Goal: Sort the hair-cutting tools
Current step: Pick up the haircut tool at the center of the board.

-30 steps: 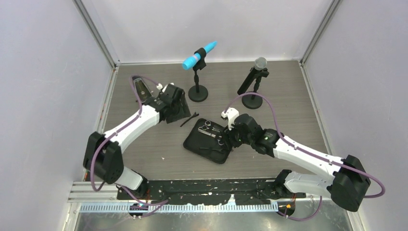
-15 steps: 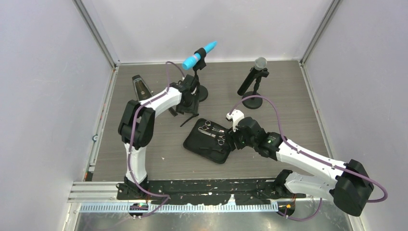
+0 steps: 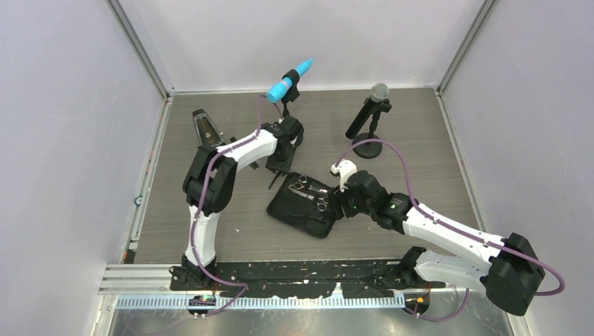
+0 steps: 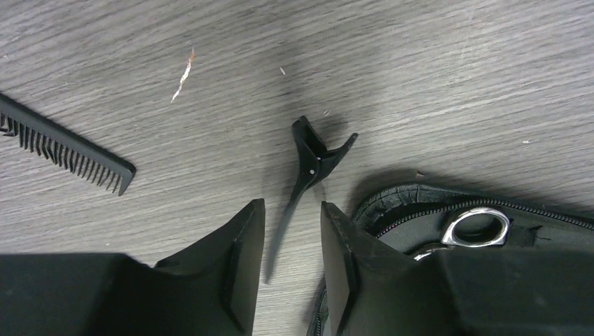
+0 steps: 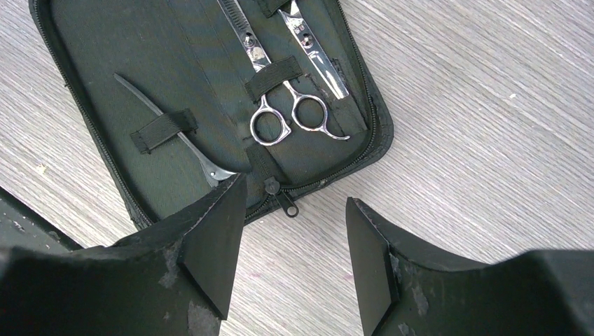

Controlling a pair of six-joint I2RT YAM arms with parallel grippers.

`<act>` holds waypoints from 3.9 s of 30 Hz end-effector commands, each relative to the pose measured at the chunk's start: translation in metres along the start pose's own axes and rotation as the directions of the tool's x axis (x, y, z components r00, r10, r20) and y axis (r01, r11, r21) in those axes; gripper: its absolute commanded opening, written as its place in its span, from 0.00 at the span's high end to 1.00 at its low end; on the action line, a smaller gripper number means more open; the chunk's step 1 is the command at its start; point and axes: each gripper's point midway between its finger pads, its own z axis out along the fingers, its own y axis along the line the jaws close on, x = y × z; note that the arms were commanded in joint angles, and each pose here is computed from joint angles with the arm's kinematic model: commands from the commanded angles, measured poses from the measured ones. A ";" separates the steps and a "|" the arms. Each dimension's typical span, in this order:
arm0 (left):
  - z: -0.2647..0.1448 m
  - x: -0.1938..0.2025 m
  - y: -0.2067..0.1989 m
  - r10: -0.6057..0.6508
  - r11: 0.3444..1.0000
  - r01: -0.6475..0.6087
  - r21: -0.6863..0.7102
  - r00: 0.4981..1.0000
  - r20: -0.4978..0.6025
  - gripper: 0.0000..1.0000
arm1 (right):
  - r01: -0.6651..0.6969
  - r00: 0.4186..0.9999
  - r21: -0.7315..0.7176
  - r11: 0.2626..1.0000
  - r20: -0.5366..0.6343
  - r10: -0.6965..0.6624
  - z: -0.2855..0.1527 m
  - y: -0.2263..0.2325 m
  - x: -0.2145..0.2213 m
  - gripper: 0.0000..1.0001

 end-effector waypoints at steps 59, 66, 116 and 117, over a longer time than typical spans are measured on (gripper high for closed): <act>-0.289 0.026 -0.072 -0.693 0.356 -0.072 0.932 0.648 0.315 1.00 | -0.149 0.844 -0.778 0.610 0.222 0.489 -0.045 0.143 -0.155 0.49; -0.293 0.029 -0.072 -0.690 0.350 -0.114 0.930 0.639 0.338 0.99 | -0.093 0.841 -0.825 0.557 0.235 0.488 -0.063 0.150 -0.158 0.56; -0.257 0.058 -0.038 -0.478 0.604 0.140 0.785 0.852 0.216 0.11 | 0.322 0.892 -0.207 0.924 0.394 -0.223 -0.030 0.063 -0.106 0.95; -0.256 0.056 -0.042 -0.477 0.587 0.140 0.797 0.856 0.201 0.12 | 0.326 0.890 -0.211 0.922 0.399 -0.223 -0.030 0.064 -0.106 0.95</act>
